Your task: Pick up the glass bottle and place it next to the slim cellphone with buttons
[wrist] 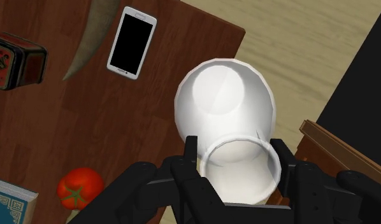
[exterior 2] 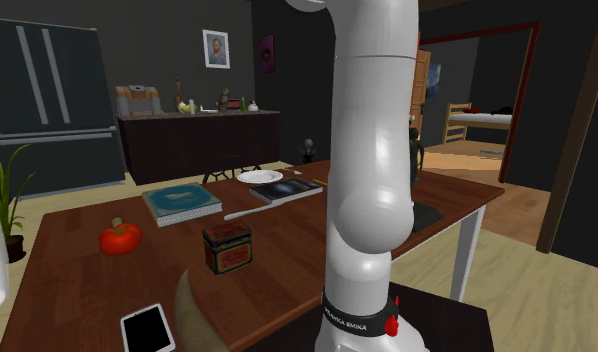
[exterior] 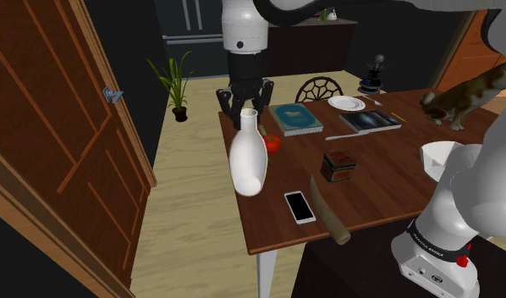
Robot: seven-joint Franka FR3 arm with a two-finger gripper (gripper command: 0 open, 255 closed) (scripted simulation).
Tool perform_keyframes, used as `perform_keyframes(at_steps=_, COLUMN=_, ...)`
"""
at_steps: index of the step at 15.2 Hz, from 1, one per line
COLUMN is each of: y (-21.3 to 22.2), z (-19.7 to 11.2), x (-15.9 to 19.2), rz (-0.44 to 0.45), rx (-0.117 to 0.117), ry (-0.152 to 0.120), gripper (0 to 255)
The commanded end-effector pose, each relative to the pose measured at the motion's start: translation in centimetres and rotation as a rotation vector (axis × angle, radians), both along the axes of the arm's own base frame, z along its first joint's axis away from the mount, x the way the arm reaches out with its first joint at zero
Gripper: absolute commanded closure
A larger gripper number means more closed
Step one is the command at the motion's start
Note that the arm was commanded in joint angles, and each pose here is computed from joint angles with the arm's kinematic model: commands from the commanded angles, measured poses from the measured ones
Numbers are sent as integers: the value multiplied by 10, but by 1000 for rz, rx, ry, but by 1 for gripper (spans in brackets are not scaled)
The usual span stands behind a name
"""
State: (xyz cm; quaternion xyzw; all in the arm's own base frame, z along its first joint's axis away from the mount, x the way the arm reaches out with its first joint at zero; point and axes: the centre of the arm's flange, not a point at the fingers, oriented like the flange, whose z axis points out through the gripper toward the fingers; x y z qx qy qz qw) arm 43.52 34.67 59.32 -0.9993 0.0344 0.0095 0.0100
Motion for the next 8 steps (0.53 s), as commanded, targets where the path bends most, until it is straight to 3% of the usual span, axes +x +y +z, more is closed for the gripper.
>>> perform_keyframes(at_steps=1, y=0, z=-10, x=1, rz=0, rx=1, ry=-1, gripper=255)
perform_keyframes(at_steps=8, y=0, z=-47, x=1, rz=0, rx=1, ry=-1, gripper=255)
